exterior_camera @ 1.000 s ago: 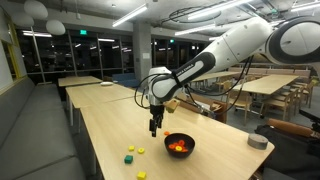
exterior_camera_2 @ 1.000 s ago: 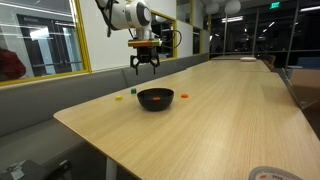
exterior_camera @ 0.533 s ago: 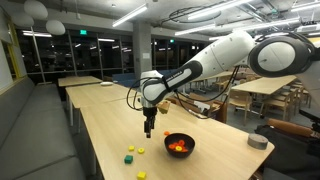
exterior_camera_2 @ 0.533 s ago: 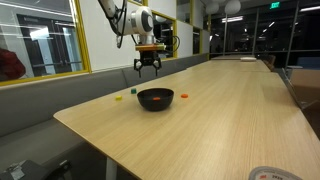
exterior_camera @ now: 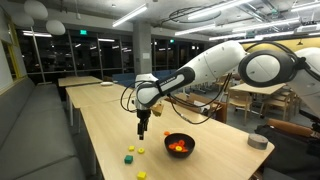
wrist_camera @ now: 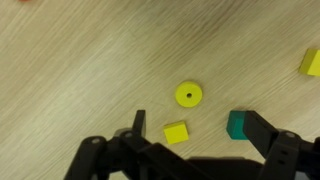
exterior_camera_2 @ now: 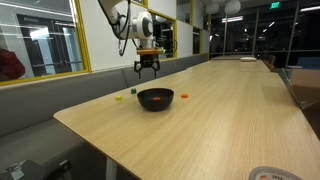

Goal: Put the discs on the table in the bowl

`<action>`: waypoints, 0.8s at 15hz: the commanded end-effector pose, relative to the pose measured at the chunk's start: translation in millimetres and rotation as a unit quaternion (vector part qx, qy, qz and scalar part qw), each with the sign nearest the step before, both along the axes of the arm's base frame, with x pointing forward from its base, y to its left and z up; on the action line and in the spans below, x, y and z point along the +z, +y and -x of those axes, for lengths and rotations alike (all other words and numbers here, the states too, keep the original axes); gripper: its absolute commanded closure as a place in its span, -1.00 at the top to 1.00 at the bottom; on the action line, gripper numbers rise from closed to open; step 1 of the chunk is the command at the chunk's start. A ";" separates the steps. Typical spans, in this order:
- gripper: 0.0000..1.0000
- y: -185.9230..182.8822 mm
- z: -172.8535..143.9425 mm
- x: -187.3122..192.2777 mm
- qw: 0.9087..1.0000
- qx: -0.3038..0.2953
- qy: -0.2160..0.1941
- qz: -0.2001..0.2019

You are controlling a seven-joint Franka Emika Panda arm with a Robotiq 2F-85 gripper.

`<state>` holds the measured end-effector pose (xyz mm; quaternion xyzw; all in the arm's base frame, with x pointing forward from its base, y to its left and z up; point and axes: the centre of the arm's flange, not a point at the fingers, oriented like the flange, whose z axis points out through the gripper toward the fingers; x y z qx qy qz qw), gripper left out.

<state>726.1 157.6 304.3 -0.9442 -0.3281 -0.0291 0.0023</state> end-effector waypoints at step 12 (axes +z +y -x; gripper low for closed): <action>1.00 5.7 -25.1 -50.6 0.999 0.026 0.014 -0.024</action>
